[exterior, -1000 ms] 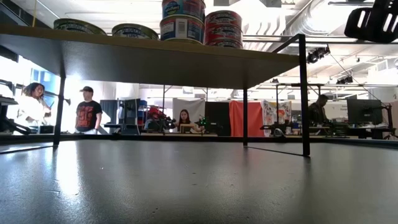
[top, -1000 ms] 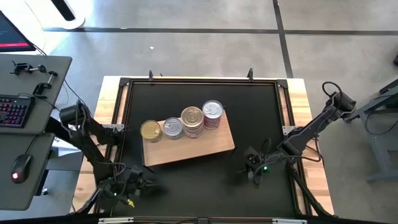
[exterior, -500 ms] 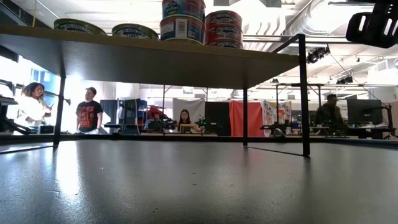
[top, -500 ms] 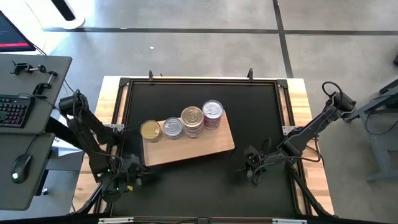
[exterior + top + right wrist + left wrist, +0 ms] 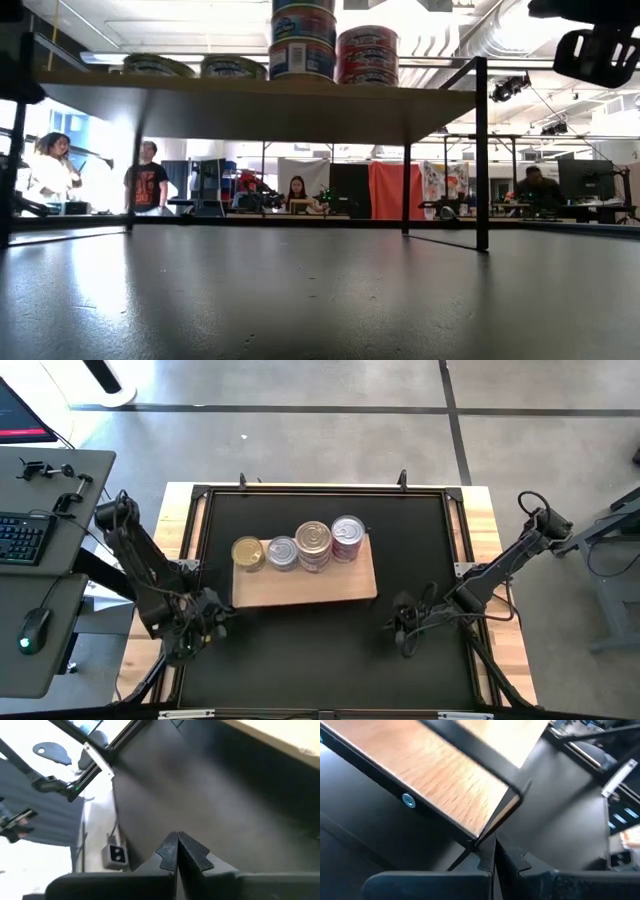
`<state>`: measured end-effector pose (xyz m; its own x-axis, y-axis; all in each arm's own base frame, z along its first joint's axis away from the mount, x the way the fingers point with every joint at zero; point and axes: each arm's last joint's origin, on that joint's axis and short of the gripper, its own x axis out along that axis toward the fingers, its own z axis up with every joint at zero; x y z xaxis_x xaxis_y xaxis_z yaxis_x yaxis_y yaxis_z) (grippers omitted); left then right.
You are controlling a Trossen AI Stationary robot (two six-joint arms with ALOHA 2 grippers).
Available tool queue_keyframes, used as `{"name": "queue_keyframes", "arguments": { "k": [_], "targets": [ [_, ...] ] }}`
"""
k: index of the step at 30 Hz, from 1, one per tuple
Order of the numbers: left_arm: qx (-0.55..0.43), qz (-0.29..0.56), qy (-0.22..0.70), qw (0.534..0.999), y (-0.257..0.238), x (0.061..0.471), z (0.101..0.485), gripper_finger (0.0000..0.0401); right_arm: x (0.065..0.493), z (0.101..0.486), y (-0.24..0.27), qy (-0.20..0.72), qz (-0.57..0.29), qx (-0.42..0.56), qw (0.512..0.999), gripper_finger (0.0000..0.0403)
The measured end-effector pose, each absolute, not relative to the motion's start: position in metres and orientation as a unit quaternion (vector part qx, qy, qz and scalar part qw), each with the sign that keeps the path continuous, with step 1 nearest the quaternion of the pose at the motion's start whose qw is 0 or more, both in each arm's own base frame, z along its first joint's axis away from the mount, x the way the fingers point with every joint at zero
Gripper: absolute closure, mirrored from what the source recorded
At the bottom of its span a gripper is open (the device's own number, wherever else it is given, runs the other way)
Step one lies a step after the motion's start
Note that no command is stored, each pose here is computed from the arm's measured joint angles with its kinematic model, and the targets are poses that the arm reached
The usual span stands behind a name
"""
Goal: Stack canned seafood by type on shelf
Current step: Adjust the shelf to the top of the table
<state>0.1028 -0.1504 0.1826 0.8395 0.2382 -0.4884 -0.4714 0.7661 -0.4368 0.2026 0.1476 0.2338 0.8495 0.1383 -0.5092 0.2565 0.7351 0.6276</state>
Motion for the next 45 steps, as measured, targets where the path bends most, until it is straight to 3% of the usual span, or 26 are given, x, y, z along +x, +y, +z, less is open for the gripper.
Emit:
{"name": "queue_keyframes", "arguments": {
  "k": [11, 45],
  "targets": [
    [-0.235, 0.232, 0.208, 0.921, -0.134, 0.114, 0.186, 0.0401, 0.212, 0.224, 0.116, 0.284, -0.14, 0.337, 0.887, 0.0403],
    [-0.152, 0.319, 0.273, 0.895, -0.094, 0.146, 0.185, 0.0401, 0.235, 0.219, 0.046, 0.314, -0.199, 0.268, 0.889, 0.0403]
  ]
}}
